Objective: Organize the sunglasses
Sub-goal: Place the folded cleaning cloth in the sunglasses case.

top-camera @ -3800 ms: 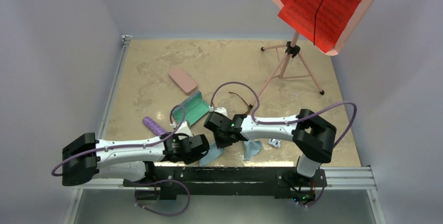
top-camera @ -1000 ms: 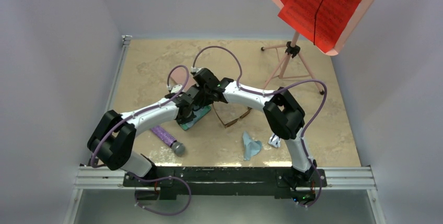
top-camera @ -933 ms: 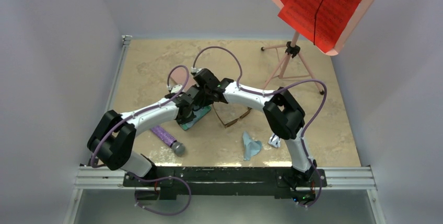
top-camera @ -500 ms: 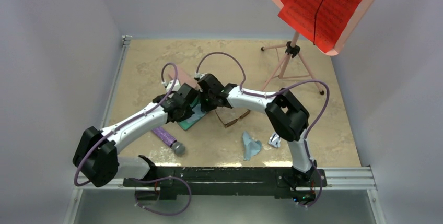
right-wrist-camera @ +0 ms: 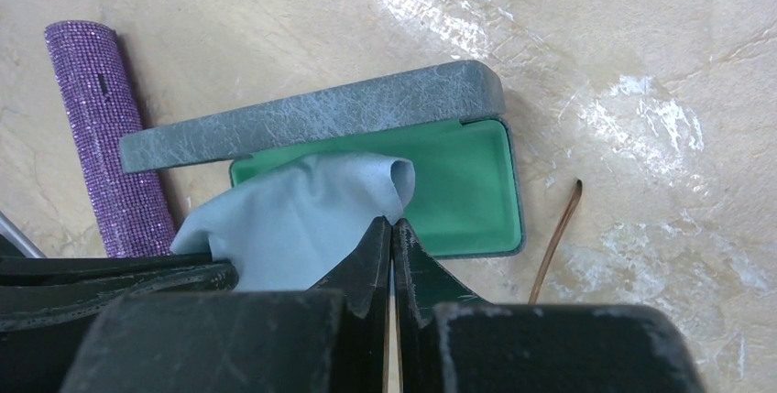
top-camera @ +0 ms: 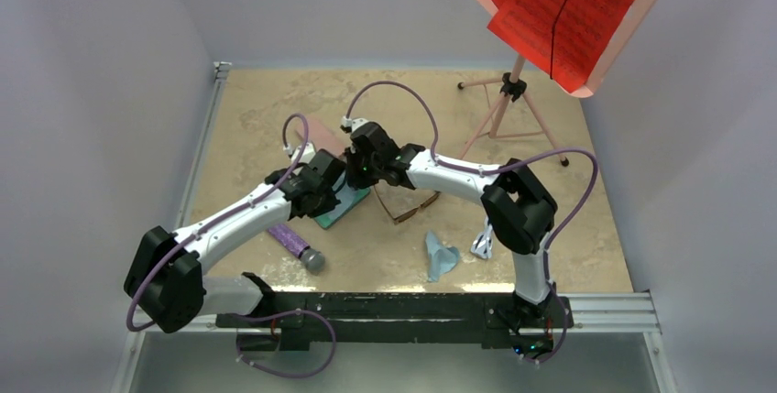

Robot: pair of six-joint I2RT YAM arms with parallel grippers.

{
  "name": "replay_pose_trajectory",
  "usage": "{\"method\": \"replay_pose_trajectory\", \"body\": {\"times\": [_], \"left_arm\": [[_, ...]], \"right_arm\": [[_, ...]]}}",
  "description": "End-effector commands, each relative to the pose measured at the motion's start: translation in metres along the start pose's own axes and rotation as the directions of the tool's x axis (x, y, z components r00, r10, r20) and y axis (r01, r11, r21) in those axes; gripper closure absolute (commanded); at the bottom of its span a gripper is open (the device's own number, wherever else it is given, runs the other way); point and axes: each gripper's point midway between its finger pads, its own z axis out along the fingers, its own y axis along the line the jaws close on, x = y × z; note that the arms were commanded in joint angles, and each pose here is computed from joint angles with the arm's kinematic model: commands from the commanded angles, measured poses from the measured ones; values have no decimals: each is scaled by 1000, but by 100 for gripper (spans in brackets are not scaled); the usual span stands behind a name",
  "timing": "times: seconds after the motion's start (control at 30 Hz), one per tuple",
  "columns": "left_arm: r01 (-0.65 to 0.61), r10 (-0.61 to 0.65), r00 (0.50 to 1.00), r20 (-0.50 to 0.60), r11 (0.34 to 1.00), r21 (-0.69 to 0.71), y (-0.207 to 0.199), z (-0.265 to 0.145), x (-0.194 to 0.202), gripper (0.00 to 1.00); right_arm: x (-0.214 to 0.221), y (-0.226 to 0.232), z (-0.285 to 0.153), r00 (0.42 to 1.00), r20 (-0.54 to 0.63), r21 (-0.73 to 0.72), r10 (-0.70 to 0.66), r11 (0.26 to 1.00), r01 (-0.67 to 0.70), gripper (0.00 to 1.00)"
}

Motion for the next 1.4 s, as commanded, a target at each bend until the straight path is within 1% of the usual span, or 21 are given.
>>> {"method": "replay_pose_trajectory", "body": {"times": [0.0, 0.33, 0.57, 0.87, 1.37], "left_arm": [[4, -4, 1000, -9, 1000, -7, 4, 1, 2, 100], [-16, 14, 999, -36, 998, -54, 5, 17, 9, 100], [-23, 22, 1000, -15, 994, -105, 12, 23, 6, 100], [-25, 23, 1000, -21, 992, -124, 12, 32, 9, 100], [-34, 33, 999, -6, 981, -193, 17, 44, 7, 100]], "right_arm": [[-3, -2, -3, 1000, -6, 18, 11, 1000, -10, 100], [1, -7, 6, 999, -34, 46, 16, 999, -15, 100], [-1, -9, 15, 1000, -25, 59, 18, 998, -17, 100], [-4, -18, 19, 1000, -8, 104, 13, 995, -12, 100], [1, -21, 31, 999, -34, 124, 21, 992, -16, 100]]}}
